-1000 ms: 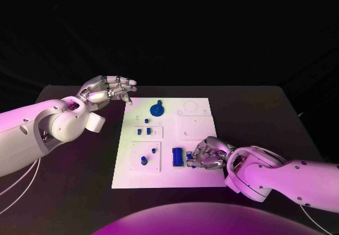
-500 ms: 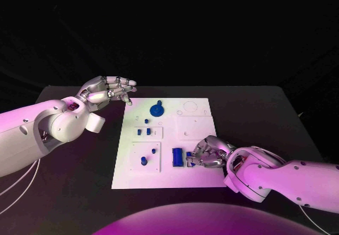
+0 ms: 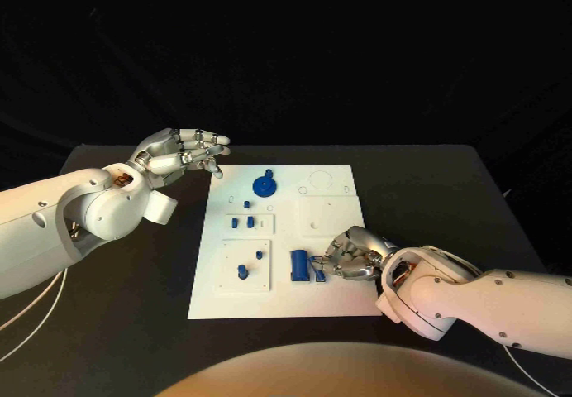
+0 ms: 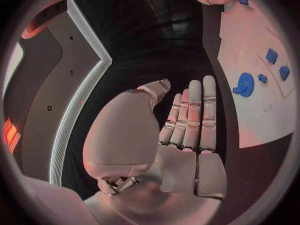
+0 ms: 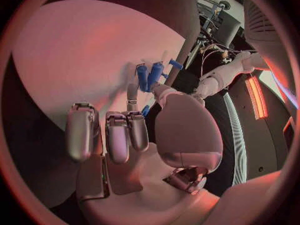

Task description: Assemble the parts on the task board

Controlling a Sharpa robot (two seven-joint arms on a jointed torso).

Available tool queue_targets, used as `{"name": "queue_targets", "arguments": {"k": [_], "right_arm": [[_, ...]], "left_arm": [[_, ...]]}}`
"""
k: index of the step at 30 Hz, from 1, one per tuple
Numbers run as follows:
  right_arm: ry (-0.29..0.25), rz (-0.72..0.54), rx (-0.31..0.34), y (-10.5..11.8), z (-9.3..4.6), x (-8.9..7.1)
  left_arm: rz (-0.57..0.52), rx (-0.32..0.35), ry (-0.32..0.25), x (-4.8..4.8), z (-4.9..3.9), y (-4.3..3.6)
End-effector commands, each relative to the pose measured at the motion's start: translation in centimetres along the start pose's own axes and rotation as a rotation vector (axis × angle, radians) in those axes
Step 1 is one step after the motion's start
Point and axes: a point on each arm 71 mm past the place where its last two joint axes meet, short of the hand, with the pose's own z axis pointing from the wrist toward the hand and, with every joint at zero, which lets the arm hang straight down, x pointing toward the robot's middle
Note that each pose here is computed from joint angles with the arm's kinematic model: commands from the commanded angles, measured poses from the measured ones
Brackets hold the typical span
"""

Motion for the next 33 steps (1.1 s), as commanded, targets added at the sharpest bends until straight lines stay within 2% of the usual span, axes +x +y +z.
{"name": "queue_targets", "arguments": {"k": [1,15,33], "right_arm": [[0.014,-0.013,-0.005,0.05,0.03,0.11],[0.029,-0.045,-0.008,-0.03,-0.05,0.11],[0.008,-0.114,-0.053,0.51,-0.28,0.07]], "left_arm": [[-0.003,0.006,0.012,0.21,0.06,-0.09],[-0.002,0.005,0.011,0.17,0.05,-0.09],[-0.002,0.005,0.011,0.15,0.07,-0.08]]}}
